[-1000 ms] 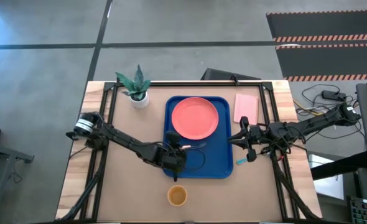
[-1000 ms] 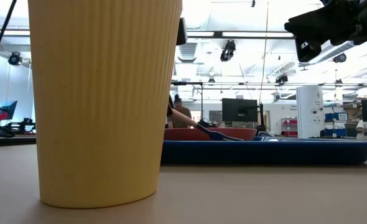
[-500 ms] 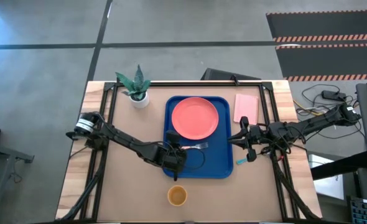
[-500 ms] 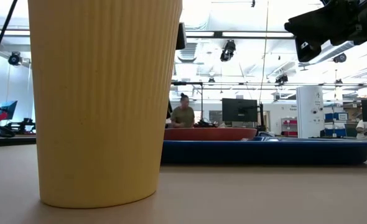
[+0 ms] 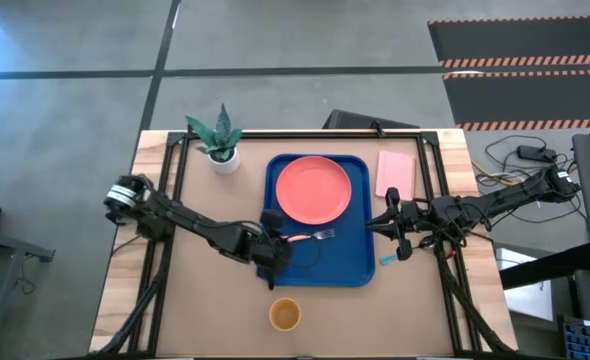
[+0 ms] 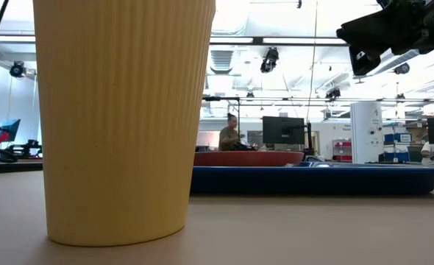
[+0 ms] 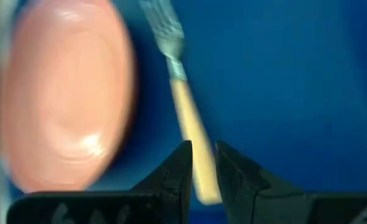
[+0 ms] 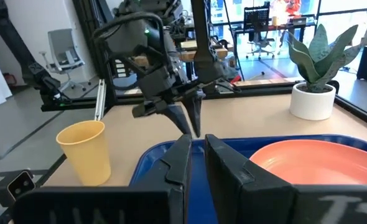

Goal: Pick and place plate/cup/fork/spoon on tray
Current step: Put the orange fork on the blue tray on the right of the orange plate

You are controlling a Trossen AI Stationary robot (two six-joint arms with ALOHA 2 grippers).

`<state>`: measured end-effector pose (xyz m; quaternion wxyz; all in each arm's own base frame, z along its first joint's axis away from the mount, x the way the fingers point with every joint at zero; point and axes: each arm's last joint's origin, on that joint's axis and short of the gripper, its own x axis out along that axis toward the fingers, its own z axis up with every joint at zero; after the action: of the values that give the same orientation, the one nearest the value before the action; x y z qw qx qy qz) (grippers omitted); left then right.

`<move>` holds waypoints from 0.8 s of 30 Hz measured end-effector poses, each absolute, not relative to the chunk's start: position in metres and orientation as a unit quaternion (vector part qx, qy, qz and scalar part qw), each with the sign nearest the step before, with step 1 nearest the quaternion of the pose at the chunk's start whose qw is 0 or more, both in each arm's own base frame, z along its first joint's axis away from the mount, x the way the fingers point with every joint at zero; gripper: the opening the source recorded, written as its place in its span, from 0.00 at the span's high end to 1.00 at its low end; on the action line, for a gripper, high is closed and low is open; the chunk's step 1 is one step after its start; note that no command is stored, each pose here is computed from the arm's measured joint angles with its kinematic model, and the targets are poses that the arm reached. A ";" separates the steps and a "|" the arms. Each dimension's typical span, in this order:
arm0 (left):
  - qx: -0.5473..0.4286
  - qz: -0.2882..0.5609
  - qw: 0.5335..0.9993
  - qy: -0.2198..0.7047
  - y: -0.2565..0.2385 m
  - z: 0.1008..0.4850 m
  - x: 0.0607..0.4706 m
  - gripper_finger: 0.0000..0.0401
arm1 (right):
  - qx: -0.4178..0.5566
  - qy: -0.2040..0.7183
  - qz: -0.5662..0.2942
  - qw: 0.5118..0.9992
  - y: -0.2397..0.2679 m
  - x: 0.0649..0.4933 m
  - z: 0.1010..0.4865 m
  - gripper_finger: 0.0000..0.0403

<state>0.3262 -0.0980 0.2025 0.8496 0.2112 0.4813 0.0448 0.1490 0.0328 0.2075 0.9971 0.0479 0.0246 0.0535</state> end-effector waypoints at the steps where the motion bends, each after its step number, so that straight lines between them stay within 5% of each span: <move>1: 0.205 0.031 0.847 0.489 -0.097 0.200 0.321 0.87 | 0.048 0.024 0.054 0.997 0.033 0.149 0.208 0.91; 14: 0.101 0.042 0.927 0.359 -0.079 0.172 0.284 0.99 | 0.048 0.023 0.039 0.998 0.032 0.149 0.208 0.91; 24: 0.071 0.062 0.921 0.379 -0.074 0.160 0.292 1.00 | 0.053 0.031 0.013 0.998 0.031 0.151 0.205 0.91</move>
<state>0.2919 -0.0738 0.1599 0.9208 0.0706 0.3787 0.0616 0.1510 0.0309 0.2052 0.9980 0.0528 0.0309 0.0129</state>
